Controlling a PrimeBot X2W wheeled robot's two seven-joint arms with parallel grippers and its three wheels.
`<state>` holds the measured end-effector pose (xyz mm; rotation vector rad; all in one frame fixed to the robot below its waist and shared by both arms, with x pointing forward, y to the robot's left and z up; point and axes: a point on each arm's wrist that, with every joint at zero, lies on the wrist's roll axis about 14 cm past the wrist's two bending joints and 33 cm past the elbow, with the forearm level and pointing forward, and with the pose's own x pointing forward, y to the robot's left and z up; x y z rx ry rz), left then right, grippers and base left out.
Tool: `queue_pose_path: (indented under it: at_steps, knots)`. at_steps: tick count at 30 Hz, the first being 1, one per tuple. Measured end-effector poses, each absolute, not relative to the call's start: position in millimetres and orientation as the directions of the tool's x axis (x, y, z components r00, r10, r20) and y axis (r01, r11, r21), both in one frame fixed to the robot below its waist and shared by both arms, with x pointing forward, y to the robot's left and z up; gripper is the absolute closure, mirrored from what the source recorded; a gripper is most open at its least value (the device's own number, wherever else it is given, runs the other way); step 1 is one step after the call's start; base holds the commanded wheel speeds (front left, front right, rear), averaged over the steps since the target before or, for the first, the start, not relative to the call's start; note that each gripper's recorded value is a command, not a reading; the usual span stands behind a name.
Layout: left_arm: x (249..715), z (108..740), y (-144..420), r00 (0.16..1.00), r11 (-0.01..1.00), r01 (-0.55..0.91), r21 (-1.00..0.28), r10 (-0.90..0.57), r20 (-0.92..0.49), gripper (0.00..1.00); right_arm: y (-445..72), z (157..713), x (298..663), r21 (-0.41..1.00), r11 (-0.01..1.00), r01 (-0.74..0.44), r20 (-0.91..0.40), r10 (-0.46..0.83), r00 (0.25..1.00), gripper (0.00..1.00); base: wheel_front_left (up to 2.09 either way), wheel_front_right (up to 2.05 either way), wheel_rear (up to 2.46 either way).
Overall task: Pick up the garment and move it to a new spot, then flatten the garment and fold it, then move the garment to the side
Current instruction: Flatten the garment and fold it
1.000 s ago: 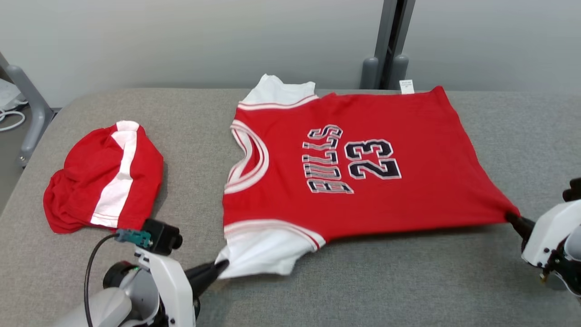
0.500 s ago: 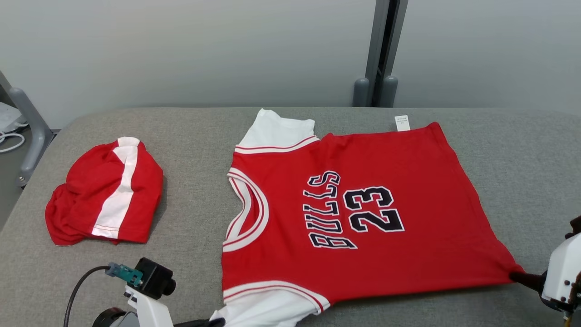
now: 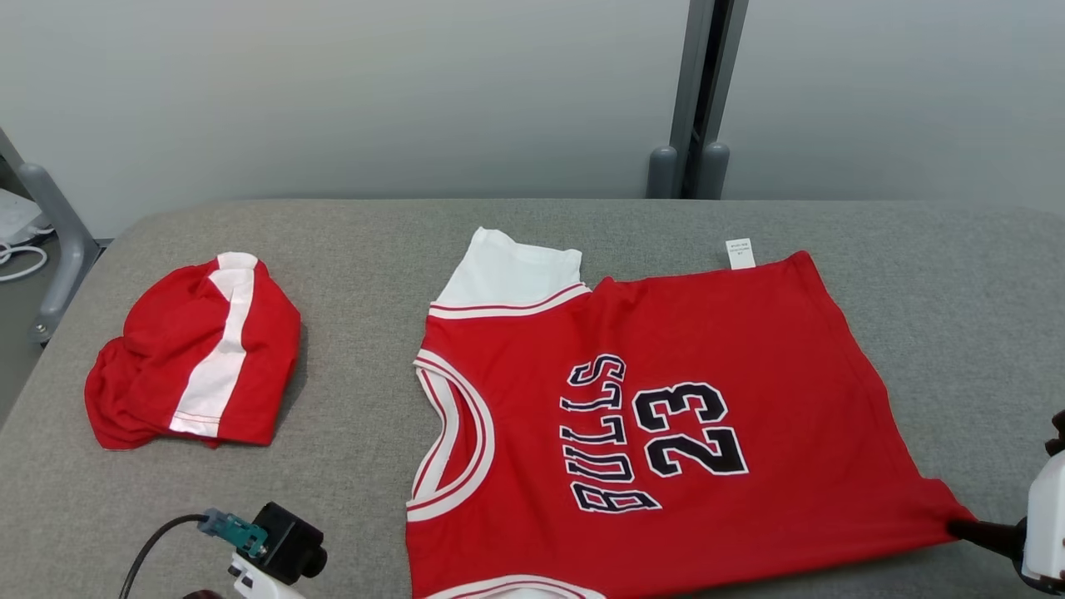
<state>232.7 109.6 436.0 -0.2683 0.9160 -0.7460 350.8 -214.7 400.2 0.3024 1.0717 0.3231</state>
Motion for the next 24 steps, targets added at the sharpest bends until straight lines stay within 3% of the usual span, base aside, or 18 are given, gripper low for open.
queue_pose_path:
  at_steps: [6,24]
  knots:
    - [245,442,113,0.424,0.736,0.457,-0.499,-0.673,-0.606,1.00,-206,406,361,0.391,0.906,-0.160,-0.780,0.419,0.464,1.00,0.00,0.00,0.00]
    - [306,460,126,0.570,0.794,0.451,-0.408,-0.608,-0.553,1.00,-177,443,446,0.312,0.903,-0.296,-0.640,0.429,0.637,1.00,0.00,0.00,0.00]
